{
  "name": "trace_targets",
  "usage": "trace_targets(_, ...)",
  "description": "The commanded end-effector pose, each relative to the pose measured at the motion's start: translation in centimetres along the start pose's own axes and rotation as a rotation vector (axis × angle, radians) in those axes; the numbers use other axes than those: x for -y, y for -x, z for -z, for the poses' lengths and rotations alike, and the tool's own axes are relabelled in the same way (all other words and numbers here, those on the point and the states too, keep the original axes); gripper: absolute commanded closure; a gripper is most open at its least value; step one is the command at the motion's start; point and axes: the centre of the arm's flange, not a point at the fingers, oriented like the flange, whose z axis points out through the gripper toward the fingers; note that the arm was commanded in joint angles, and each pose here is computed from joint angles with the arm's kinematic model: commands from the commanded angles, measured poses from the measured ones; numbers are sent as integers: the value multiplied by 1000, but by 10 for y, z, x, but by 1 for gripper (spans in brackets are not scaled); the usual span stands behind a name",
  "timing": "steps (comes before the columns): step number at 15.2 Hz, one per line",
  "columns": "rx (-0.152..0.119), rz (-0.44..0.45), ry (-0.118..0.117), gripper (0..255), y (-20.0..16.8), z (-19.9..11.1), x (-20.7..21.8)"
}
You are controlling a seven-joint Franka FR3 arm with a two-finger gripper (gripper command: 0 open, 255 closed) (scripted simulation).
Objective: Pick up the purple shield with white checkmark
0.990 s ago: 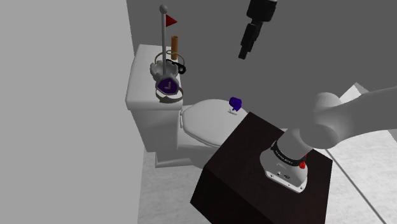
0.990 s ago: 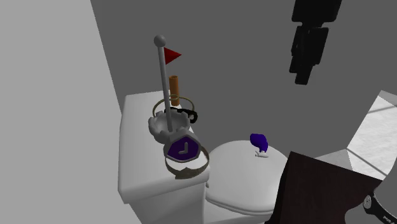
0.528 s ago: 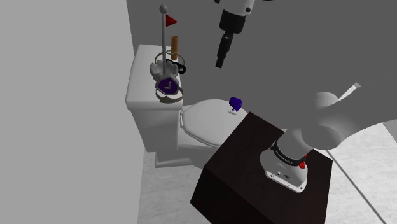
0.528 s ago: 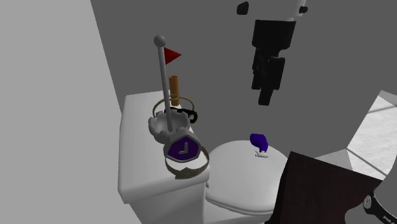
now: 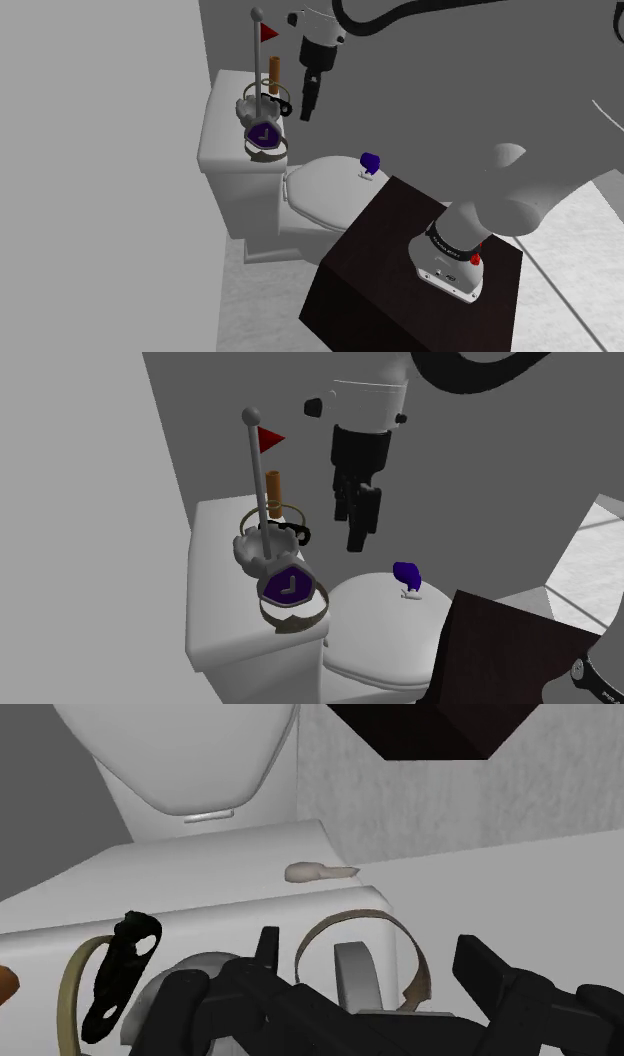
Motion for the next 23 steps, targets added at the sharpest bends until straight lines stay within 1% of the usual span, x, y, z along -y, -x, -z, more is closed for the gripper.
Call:
trace_targets(1, -10, 62, 6, 0, -24, -16, 5)
trace_targets(4, -23, 151, 15, 0, -55, -36, 13)
trace_targets(5, -25, 165, 16, 0, -60, -40, 15)
trace_targets(12, -25, 165, 16, 0, -58, -76, 14)
trace_targets(14, -25, 165, 16, 0, -58, -79, 14)
trace_targets(15, -25, 165, 16, 255, -58, -79, 14)
trace_targets(23, -25, 165, 16, 255, -58, -79, 14)
